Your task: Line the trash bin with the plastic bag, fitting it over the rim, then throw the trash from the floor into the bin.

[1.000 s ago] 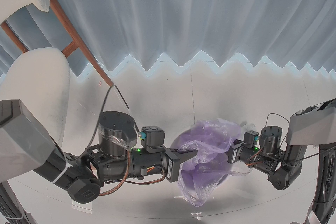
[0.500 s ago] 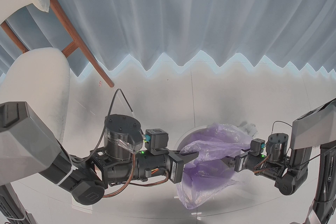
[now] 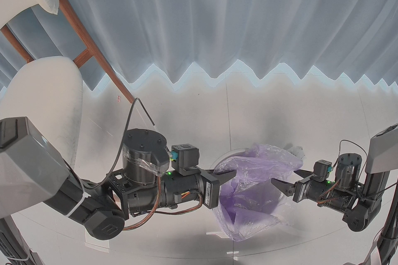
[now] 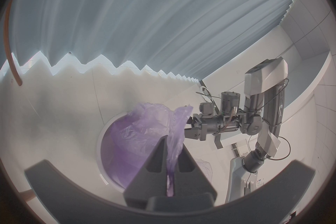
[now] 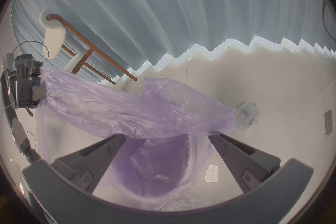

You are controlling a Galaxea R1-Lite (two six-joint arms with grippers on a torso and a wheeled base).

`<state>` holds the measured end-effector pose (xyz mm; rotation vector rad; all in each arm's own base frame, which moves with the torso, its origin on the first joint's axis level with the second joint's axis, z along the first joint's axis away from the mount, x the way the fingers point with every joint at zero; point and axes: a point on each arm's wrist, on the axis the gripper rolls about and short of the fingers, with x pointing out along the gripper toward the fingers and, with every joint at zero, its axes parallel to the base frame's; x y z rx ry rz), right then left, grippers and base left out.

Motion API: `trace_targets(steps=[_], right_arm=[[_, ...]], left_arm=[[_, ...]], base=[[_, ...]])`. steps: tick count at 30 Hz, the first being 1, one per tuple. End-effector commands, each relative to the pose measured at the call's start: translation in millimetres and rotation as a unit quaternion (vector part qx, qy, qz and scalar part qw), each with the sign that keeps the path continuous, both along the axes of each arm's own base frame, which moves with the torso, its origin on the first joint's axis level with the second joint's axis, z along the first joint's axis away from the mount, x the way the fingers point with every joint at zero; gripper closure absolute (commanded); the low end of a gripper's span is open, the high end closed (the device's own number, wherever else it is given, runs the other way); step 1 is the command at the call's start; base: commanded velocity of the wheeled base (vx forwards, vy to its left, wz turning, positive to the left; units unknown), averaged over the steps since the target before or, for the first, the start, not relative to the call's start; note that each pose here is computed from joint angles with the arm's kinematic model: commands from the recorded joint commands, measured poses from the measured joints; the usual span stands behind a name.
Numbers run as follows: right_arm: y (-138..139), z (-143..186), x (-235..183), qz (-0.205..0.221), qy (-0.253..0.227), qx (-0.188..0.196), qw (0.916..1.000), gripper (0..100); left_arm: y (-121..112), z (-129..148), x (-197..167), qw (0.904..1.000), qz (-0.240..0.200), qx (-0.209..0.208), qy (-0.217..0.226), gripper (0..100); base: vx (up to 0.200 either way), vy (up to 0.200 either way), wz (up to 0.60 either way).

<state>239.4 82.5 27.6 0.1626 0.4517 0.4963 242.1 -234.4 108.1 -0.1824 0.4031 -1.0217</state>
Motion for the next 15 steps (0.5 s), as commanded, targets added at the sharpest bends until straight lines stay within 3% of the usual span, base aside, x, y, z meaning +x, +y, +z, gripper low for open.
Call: trace_targets(steps=[1,5,9,15], right_arm=[[-4.3,15.4,-10.2,0.0,-0.022,0.009,0.9997,0],[-5.1,28.7,-12.5,0.001,-0.041,0.03,0.9987,0],[-10.6,30.3,0.0,-0.043,-0.058,0.022,0.9971,0],[-5.6,27.0,17.1,-0.045,-0.07,0.023,0.9962,0]], left_arm=[[1.6,-0.7,4.0,0.9999,0.015,0.001,0.001,100],[-0.3,4.8,14.1,0.9989,0.042,-0.018,0.006,100],[-0.1,3.3,27.1,0.9972,0.068,-0.027,0.013,100],[1.2,2.6,41.5,0.9959,0.085,-0.031,0.006,100]], base=[[0.0,0.0,0.0],[0.0,0.0,0.0],[0.0,0.0,0.0],[0.0,0.0,0.0]])
